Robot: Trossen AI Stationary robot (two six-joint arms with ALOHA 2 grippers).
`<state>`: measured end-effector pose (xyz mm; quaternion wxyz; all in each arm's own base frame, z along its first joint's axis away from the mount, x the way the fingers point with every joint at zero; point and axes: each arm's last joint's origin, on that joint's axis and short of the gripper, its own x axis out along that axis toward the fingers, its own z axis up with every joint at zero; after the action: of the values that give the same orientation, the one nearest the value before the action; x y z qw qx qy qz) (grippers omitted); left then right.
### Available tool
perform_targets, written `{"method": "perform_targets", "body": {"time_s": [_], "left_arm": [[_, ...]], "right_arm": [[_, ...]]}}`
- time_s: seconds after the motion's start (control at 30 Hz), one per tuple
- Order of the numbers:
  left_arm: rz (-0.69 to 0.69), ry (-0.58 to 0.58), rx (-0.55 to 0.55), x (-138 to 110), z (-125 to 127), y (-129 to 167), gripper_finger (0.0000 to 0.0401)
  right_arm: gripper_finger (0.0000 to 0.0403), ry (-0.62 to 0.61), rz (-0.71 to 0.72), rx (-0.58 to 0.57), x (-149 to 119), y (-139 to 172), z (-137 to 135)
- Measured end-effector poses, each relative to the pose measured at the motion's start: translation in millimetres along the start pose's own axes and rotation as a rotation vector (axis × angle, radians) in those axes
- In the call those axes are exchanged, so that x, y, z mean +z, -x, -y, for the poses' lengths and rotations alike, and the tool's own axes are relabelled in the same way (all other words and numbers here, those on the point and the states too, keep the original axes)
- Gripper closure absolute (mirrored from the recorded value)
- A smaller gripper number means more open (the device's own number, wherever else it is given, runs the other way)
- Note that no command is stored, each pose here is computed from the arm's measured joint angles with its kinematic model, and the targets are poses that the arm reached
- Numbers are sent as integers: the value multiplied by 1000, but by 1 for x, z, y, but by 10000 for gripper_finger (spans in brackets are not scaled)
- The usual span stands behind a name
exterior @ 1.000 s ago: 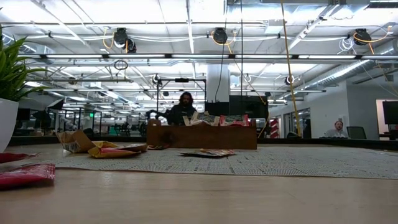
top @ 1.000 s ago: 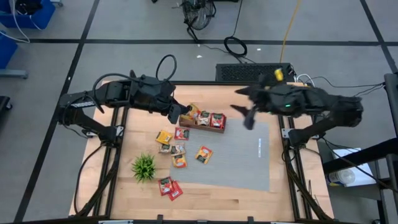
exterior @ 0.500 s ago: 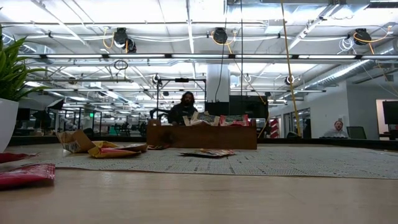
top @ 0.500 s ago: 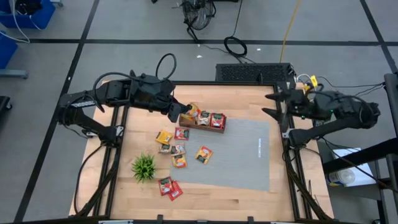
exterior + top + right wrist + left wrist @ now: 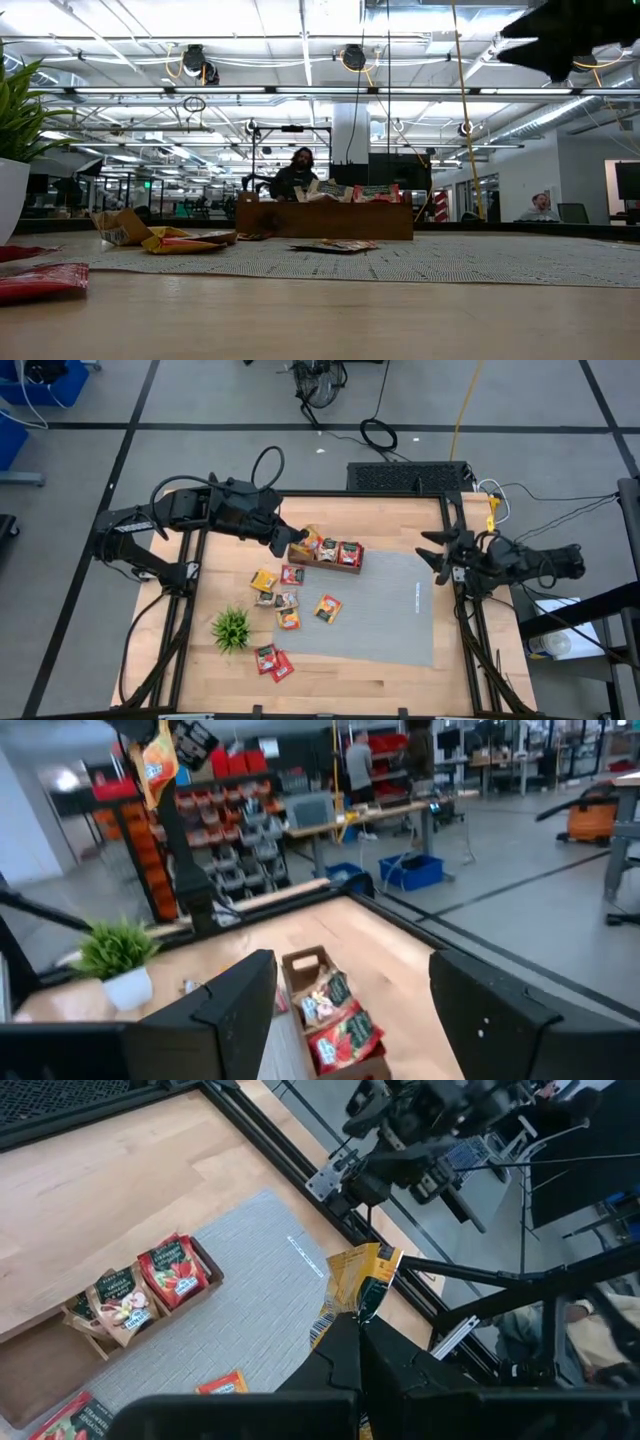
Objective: Pick & Place Tea
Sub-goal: Put the yellow tea bag into the left section of the wooden organizer
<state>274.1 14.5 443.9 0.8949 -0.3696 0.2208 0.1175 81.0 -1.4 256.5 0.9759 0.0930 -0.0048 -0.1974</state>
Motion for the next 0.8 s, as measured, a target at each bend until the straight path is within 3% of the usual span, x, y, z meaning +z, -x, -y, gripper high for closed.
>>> {"method": "perform_targets", "body": {"time_s": [0.13,0.3,0.53,0.8], "left_arm": [[-5,1,3,0,0,0,401],[-19,10,15,-2,-2,0,401],[-22,18,15,-2,-2,0,401],[-23,32,16,-2,-2,0,401]], "right_arm": [[160,-46,14,4,-33,-1,6],[157,-69,39,38,-55,-3,8],[160,-49,23,20,-74,-9,9],[157,-142,103,-33,-81,-13,10]]}}
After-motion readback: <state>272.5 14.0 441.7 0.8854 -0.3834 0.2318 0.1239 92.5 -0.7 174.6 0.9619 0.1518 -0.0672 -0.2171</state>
